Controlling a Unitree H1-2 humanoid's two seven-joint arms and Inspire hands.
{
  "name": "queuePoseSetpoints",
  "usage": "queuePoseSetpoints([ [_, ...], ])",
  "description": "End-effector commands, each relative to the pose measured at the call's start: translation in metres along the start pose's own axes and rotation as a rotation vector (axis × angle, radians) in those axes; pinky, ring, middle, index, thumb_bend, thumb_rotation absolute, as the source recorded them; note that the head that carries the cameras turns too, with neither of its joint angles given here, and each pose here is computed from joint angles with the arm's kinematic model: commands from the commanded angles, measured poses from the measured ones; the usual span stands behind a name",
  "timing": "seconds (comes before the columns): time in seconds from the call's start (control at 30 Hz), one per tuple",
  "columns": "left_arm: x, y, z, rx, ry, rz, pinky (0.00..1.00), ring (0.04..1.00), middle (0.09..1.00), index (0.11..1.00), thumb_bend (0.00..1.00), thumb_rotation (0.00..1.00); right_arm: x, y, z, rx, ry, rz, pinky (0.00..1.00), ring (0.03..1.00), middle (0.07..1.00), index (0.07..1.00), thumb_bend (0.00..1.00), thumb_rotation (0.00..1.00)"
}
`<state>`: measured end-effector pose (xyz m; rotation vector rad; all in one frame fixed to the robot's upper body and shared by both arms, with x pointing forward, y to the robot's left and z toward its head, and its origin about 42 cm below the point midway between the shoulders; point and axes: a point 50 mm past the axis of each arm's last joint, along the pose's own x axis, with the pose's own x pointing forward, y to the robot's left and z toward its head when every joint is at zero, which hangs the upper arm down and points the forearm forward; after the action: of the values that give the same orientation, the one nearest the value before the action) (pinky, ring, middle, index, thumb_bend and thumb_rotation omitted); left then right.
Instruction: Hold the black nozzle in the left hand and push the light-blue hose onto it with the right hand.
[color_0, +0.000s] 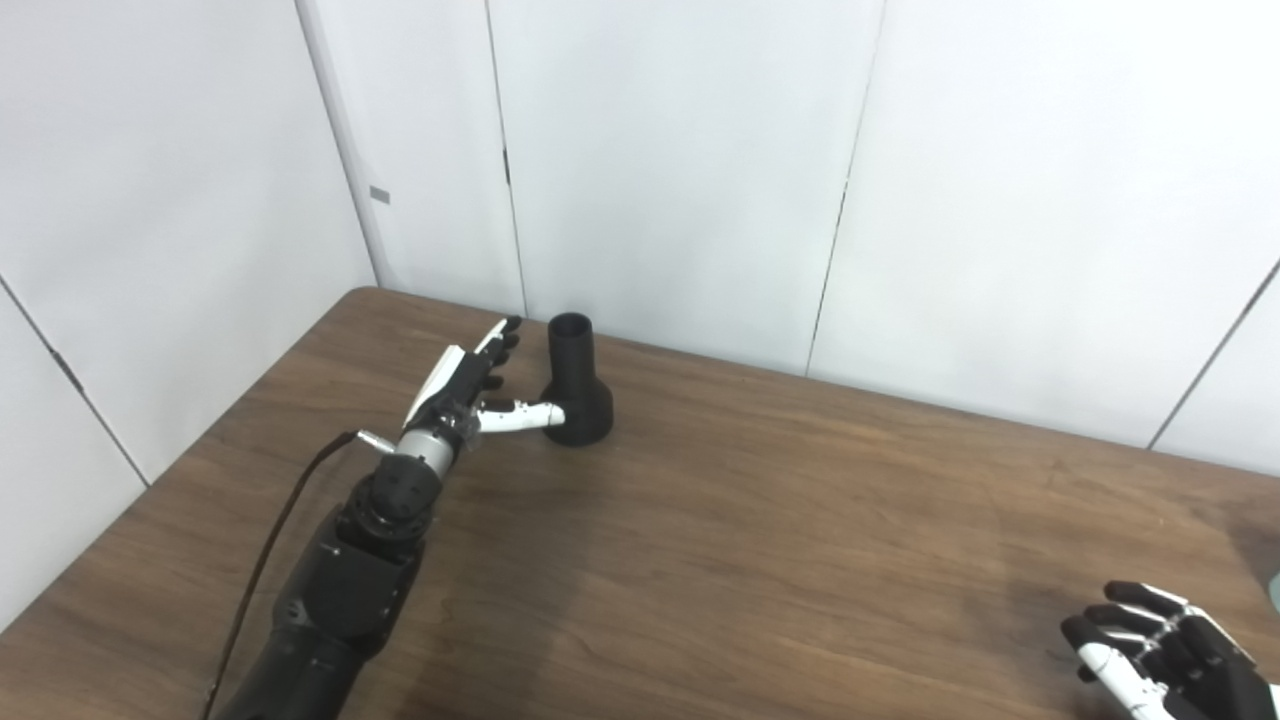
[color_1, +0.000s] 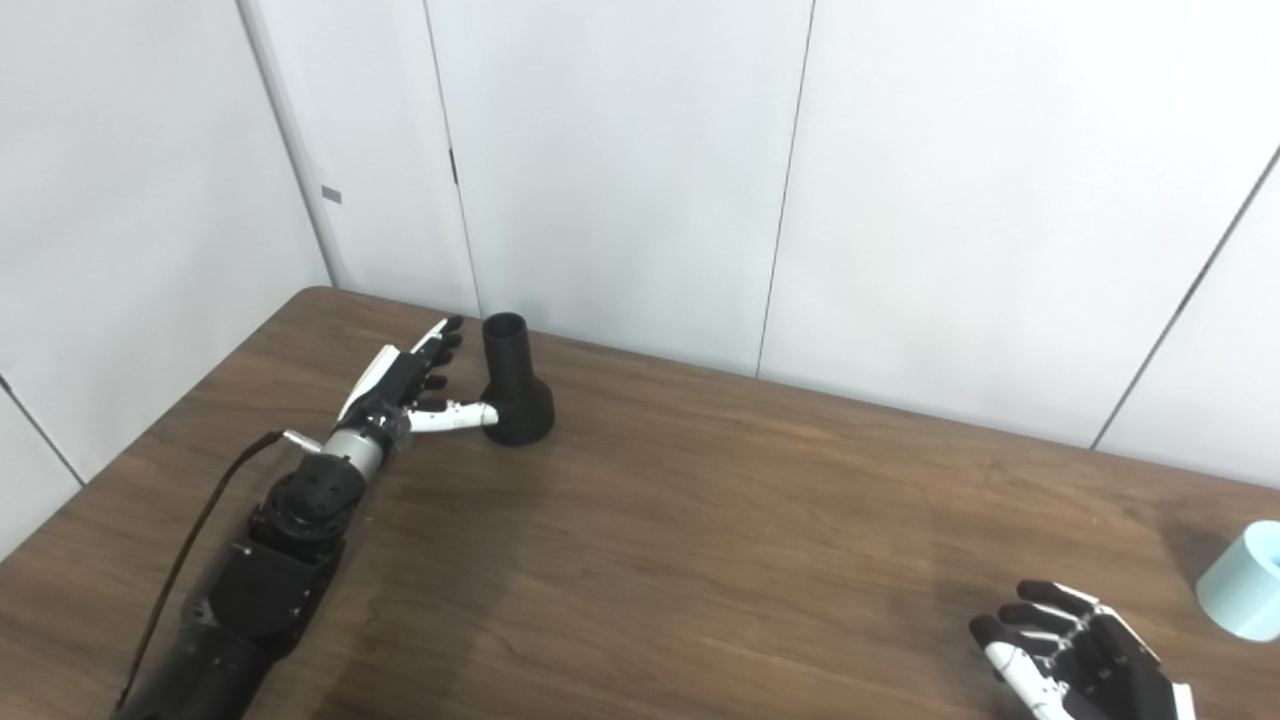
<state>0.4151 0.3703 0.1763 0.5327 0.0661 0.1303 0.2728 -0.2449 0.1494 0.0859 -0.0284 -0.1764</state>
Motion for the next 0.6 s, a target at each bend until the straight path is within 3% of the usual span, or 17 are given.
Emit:
queuePoseSetpoints([
  [0.0,0.005,-0.007,0.006,-0.022,-0.014,-0.011,0.87,0.960,0.961,1.000,0.92,0.24,0.003,0.002,0.014,0.002,-0.062,0.007,0.29,0.385,0.489,0.535,0.51,0.00],
  [0.57,0.019,-0.023,0.011,0.017,-0.043,-0.003,0.88,0.951,0.972,0.964,0.93,0.27,-0.001,0.002,0.015,0.010,-0.067,0.014,0.29,0.392,0.492,0.526,0.51,0.00],
])
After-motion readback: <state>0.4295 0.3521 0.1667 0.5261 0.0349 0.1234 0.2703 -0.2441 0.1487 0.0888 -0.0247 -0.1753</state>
